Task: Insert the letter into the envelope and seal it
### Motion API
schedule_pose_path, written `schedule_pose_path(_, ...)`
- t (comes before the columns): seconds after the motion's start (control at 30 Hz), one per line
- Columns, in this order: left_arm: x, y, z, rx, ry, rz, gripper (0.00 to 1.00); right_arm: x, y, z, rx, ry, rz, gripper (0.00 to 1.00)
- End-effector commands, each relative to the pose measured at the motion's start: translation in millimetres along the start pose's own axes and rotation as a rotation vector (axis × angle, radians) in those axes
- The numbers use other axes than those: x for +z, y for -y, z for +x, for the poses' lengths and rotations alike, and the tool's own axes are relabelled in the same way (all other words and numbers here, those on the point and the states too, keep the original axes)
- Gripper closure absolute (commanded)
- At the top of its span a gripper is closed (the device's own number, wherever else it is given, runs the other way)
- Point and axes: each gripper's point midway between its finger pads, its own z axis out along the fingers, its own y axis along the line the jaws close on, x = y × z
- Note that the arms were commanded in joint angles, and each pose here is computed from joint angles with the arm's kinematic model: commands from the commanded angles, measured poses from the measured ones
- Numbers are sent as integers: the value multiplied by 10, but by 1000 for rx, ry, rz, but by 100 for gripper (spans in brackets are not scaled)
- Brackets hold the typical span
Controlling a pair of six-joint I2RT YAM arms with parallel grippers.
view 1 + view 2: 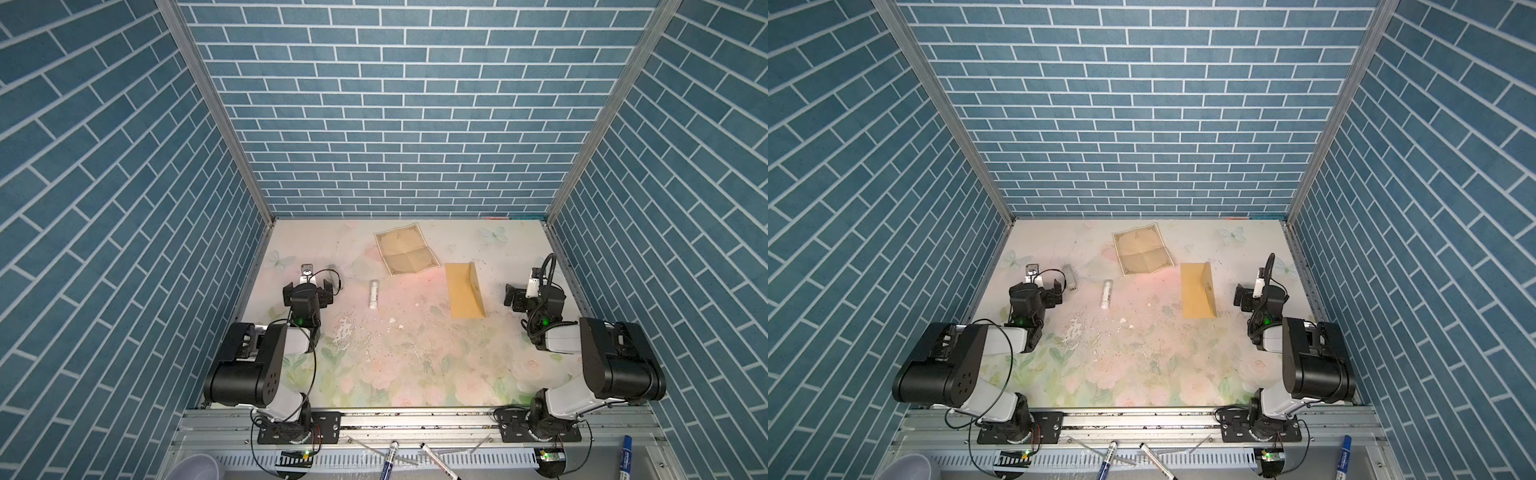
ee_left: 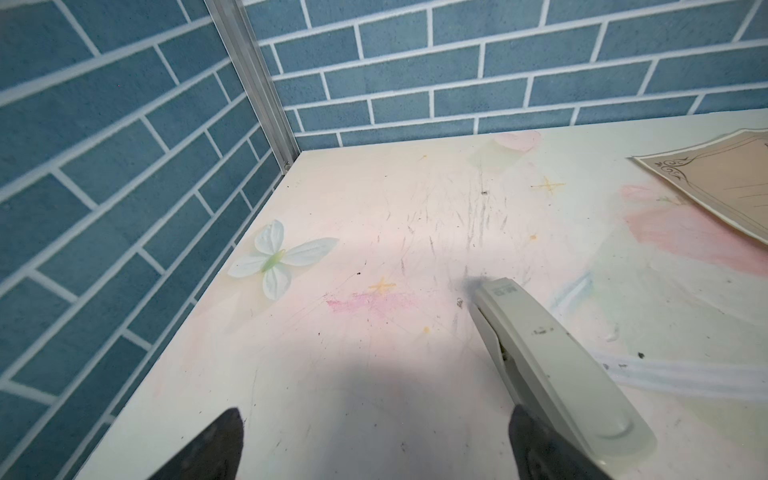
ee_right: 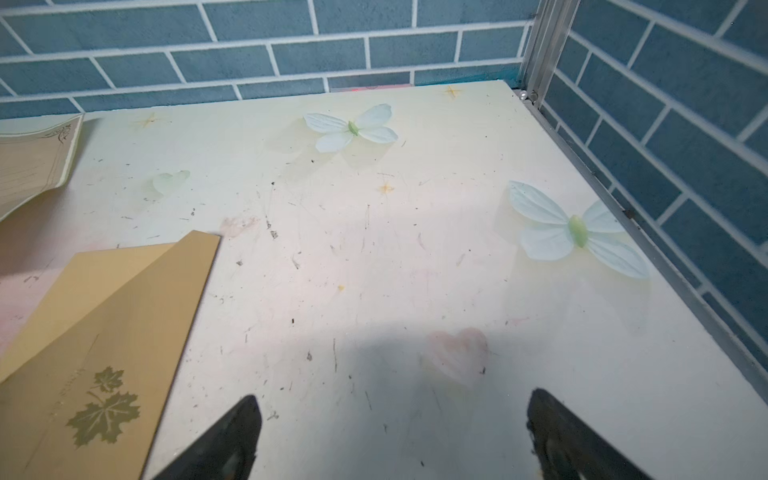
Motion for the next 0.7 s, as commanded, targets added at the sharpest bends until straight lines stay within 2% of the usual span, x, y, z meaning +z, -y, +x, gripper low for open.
schedule_pose_path(0.0,-3,-24,-49,-6,9,-11,0,43,-33,-182,-21,45,-17,1)
schedule_pose_path(0.67,0,-23,-53,-7,9,-11,0,40,-27,-178,-18,44,-16,1)
